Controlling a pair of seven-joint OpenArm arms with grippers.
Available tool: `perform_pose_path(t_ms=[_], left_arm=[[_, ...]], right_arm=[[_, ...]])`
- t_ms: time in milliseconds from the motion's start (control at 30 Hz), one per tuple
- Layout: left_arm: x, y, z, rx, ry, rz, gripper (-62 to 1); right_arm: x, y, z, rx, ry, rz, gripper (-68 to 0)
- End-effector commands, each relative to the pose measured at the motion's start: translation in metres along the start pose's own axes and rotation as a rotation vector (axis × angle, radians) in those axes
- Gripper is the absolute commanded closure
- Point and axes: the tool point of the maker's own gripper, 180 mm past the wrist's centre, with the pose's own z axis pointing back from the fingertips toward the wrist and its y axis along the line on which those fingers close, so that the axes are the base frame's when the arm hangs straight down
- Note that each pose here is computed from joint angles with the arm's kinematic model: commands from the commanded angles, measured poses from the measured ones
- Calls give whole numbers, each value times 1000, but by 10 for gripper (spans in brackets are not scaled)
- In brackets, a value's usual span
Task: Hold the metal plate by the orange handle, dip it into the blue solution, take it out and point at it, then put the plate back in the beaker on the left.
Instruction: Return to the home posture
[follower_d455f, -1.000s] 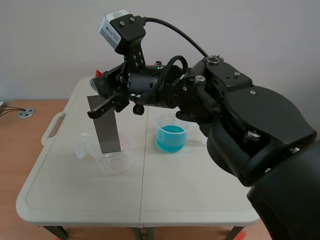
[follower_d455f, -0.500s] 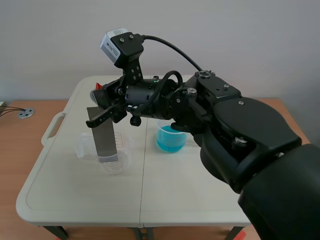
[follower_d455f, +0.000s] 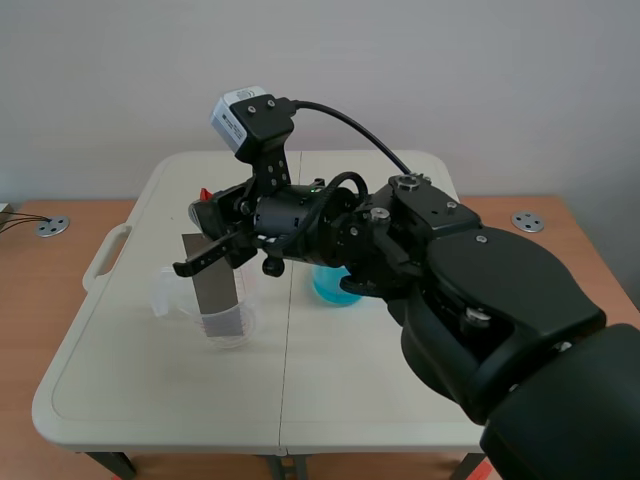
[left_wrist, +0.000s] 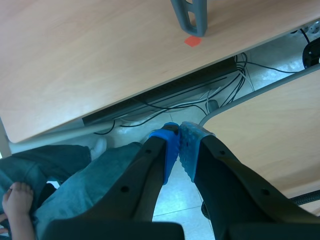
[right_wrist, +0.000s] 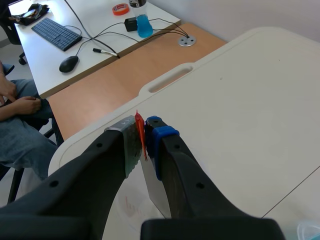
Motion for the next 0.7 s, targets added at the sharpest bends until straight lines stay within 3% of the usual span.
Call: perform_pose_path(t_ms=[0,133,267,367,533,600,667], left_arm=[[0,-2,1,0,-5,4,-15],[0,-2,1,0,-5,4,-15],[0,-2,1,0,-5,4,-15],[0,-2,1,0,-5,4,-15],[0,-2,1,0,-2,4,-30],[-1,-2,1,0,2,4,-112],[-2,-1,1,0,10,3,-299]], right_arm=[[16,-2,-2,1,-41,18,-15],[15,-3,-2,-1,-36,27,-24],[15,-3,-2,-2,-35,28,-107],[13,-3,-2,-5,-25,43,-187],[14,-11,-1,-43,-25,39,-381],[15,-23,1,-98,-30,27,-433],[17,-35,4,-152,-40,15,-493]])
